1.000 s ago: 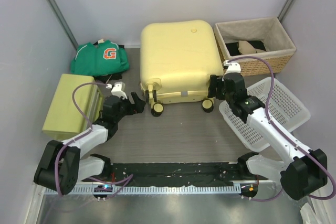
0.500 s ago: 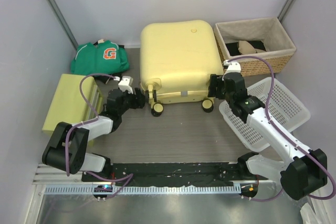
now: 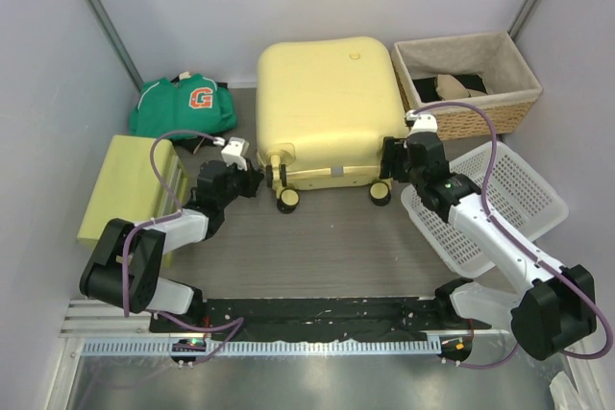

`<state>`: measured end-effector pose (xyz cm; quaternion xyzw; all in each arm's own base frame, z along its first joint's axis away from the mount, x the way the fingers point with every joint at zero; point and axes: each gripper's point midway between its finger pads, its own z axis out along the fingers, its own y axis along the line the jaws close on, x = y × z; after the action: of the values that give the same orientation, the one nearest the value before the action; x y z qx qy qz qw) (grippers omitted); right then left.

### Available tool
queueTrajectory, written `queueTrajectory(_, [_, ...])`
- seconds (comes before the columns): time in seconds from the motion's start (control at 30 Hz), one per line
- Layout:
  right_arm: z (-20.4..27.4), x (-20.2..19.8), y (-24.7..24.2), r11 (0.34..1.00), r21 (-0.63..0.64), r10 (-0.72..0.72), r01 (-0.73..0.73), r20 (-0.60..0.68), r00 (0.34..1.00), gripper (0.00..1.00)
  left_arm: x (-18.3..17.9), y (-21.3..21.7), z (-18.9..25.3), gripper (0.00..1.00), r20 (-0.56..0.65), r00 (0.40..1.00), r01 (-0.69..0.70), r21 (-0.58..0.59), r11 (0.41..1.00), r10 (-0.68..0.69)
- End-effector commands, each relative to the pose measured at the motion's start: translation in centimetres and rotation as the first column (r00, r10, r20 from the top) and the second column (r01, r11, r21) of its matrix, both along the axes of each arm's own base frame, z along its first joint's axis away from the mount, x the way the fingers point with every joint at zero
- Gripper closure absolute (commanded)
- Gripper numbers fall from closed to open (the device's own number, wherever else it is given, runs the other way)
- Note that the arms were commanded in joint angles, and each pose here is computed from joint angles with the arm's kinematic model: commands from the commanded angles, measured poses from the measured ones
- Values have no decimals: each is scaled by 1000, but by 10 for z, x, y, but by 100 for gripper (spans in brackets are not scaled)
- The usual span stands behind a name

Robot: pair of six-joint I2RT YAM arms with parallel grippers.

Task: Open, take out, and arrange the luggage
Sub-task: Unzip the luggage at the center of the board.

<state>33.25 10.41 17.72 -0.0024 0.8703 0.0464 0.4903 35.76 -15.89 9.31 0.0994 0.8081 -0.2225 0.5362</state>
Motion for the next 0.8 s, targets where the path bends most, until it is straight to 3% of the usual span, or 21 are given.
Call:
queueTrajectory(0.0, [14,10,6,1000,27,7,-8,58,998,21,13,-10,28,100,102,994,42,-11,999,-40])
queueTrajectory(0.17, [13,9,10,999,38,25,-27,57,998,30,6,-14,25,100,101,992,72,-8,997,-71])
queueTrajectory(0.3, [10,9,14,998,47,41,-44,54,998,47,-6,-28,26,100,108,985,139,-10,990,-137])
queueTrajectory(0.4, [10,9,16,997,54,48,-50,52,998,54,-15,-35,24,100,108,981,159,1,987,-159])
queueTrajectory(0.6, [10,8,17,996,62,54,-57,51,997,54,-15,-7,27,100,137,991,6,46,999,-12])
queueTrajectory(0.63, [10,7,17,996,64,54,-58,52,997,55,-14,-1,28,98,141,990,-22,52,998,15])
queueTrajectory(0.7, [12,7,18,996,66,57,-61,54,997,54,-14,-1,35,84,167,986,-20,43,999,13])
queueTrajectory(0.73, [13,7,18,996,68,60,-64,57,997,54,-14,-1,37,75,168,986,-20,42,999,13])
queueTrajectory(0.77, [13,7,18,996,65,60,-64,59,996,53,-15,-1,36,59,161,987,-17,44,999,10])
